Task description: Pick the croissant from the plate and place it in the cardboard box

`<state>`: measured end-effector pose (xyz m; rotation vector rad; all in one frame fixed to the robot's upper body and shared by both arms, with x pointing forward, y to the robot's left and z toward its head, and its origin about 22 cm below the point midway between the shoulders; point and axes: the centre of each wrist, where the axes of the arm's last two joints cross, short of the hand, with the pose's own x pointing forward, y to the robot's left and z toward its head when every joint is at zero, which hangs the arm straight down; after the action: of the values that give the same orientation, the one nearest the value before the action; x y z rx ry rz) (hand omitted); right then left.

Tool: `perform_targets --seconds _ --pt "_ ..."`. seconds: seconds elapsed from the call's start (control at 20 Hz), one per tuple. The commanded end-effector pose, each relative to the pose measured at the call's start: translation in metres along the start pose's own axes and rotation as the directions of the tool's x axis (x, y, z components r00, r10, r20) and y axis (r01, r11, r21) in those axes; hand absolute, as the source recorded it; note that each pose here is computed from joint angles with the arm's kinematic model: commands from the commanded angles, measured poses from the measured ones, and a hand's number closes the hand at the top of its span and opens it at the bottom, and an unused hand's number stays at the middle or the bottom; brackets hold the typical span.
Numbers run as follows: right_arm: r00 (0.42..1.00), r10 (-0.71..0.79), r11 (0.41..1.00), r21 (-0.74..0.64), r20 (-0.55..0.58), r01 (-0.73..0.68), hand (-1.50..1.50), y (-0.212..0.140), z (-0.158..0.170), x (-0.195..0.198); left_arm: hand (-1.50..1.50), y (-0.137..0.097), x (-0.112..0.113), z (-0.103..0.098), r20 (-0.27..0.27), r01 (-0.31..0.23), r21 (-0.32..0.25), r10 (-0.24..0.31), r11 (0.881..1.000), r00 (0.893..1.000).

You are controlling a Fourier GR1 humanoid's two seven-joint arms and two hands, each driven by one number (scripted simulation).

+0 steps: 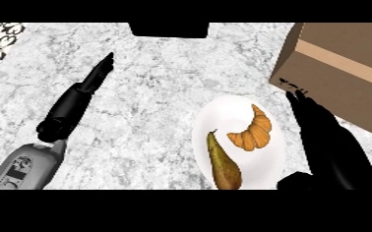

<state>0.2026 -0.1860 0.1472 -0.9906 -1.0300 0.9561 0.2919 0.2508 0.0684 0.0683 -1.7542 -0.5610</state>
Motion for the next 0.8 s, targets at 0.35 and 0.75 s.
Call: perform_targets --seconds 0.35,0.75 --pt "0.967 0.089 0.992 0.111 -0.238 -0.063 -1.5 0.039 -0.029 0.056 0.0 0.006 -0.004 -0.002 -0.006 0.005 0.022 -0.005 1.0 1.0" --pt "0.958 0.119 0.993 0.05 -0.261 -0.109 -1.5 0.05 -0.047 0.095 0.0 0.024 -0.014 0.011 -0.027 0.008 0.041 -0.006 0.999 1.0"
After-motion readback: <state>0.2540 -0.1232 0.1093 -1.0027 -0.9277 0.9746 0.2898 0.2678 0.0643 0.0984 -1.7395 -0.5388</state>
